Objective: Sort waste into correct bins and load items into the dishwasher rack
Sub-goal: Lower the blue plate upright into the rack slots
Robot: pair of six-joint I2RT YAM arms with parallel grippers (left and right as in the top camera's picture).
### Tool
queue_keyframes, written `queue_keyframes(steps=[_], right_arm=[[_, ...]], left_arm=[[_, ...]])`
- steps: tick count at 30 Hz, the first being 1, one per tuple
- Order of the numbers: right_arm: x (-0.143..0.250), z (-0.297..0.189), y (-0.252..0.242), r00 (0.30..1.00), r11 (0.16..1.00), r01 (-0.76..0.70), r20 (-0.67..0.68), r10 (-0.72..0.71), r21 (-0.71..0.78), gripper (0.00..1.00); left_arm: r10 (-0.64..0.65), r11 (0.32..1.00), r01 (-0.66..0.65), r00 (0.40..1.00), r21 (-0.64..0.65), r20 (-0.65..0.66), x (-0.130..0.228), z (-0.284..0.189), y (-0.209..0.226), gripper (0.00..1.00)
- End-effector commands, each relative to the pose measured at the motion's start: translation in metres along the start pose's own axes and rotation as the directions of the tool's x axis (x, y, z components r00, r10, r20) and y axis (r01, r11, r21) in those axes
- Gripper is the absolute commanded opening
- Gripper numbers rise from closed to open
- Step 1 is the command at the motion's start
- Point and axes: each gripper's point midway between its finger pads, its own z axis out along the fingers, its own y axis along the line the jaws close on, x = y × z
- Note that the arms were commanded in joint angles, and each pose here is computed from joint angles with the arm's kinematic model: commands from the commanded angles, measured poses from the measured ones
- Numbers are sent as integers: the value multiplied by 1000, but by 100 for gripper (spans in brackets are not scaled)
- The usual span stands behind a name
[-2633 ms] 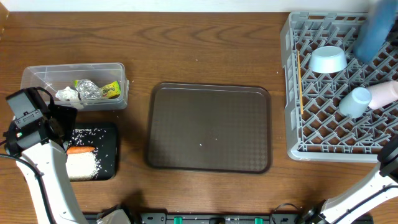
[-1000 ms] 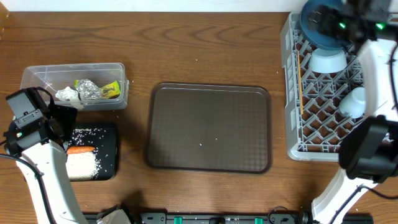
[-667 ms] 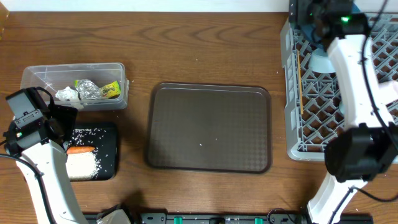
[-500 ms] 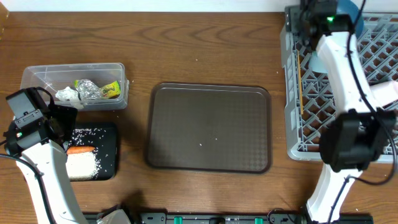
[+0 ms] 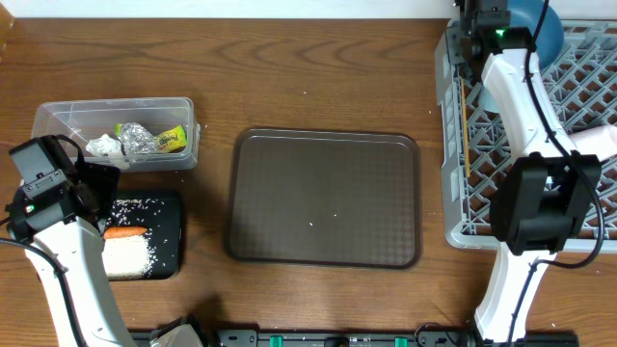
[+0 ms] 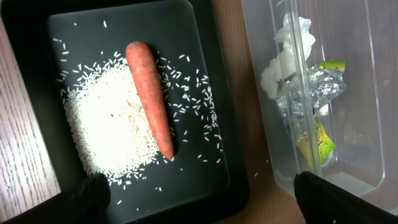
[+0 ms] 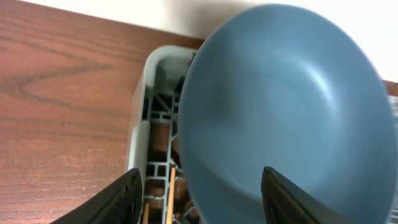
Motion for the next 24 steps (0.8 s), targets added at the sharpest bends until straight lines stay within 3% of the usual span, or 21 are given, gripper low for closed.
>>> queue_keyframes(steps=[1,6,10,15,20,24], right_arm=[[22,26,-8,998,999,5,-67,-2,34,61],[29,34,-14,996,997,12,-92,-5,76,56],[29,35,-18,996,997,-4,-87,11,81,39],[28,34,-19,996,996,-36,-84,43,85,25],[23,28,-20,991,992,-103,-75,109,77,1],[13,18,-23,983,985,-172,-63,173,22,1]], left_arm=[[-1,1000,1,1000,8,15,-6,-4,-3,98],[-1,1000,1,1000,8,15,-6,-4,-3,98],[-1,1000,1,1000,8,15,-6,-4,-3,98],[-1,1000,1,1000,8,15,-6,-4,-3,98],[-1,1000,1,1000,8,15,-6,-4,-3,98],[-2,1000,1,1000,8,15,-6,-4,-3,98]])
